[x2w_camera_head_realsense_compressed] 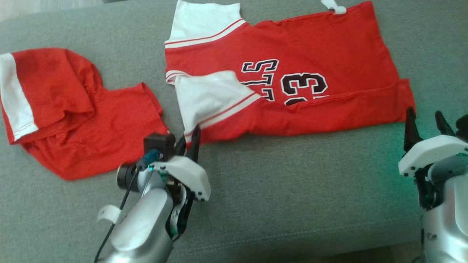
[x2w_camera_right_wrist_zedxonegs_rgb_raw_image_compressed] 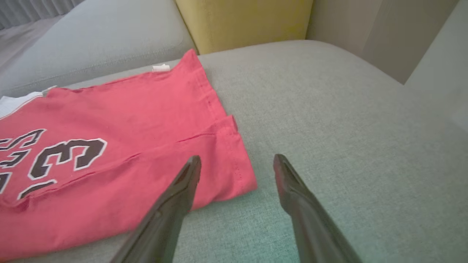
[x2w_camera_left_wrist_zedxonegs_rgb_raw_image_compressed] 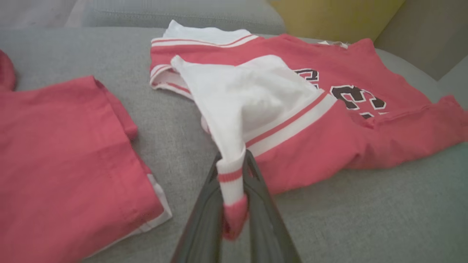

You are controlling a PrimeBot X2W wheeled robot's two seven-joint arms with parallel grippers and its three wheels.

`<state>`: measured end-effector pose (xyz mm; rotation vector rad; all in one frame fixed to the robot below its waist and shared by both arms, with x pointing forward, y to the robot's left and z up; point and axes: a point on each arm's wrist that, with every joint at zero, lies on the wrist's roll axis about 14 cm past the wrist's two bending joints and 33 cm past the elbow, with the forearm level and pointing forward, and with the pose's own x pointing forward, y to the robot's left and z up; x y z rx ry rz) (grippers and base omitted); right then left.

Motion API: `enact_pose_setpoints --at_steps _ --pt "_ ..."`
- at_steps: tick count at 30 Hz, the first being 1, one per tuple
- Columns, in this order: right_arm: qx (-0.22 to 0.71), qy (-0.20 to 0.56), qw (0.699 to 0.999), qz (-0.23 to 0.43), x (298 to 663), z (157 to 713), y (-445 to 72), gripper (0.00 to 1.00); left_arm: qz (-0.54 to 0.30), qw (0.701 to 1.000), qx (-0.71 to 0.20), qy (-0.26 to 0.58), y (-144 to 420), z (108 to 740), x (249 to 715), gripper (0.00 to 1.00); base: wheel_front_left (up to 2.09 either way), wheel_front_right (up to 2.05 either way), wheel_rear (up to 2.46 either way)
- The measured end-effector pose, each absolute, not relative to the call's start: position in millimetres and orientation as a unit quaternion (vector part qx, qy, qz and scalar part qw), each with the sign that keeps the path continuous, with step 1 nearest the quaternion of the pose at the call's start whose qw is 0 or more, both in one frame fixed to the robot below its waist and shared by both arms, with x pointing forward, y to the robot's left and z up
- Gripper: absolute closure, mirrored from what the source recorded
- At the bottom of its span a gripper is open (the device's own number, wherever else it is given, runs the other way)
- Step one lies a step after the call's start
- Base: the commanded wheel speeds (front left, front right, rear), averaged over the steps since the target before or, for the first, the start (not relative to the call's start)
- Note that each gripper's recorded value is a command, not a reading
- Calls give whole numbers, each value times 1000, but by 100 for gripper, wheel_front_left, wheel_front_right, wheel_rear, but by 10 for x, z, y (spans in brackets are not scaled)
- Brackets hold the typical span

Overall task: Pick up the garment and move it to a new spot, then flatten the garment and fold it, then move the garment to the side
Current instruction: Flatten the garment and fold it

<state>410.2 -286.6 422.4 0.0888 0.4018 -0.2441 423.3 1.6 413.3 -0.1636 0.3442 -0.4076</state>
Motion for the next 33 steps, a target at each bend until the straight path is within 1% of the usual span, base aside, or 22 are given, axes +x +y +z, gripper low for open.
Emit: enact_pose_setpoints --at_steps 6,13,17,18,19,28,33 --pt "51 243 958 -142 4173 3989 -2958 0 -198 967 -80 136 27 4279 4377 100 0 0 0" --pt "68 285 945 -145 4289 3736 -2927 0 -202 964 -70 161 73 4099 4380 100 0 0 0" --pt "77 295 942 -143 4354 3654 -2897 0 -198 963 -69 168 93 4037 4406 100 0 0 0" --pt "82 297 941 -142 4363 3635 -2884 29 -198 963 -69 168 94 4032 4412 100 0 0 0" --pt "90 298 940 -142 4367 3625 -2876 100 -198 963 -68 170 97 4028 4418 100 0 0 0" --pt "93 290 943 -132 4331 3753 -2886 100 -200 965 -43 164 176 4108 4400 100 0 0 0" --pt "87 296 942 -130 4163 3827 -2962 100 -204 964 -32 166 207 4142 4255 100 0 0 0"
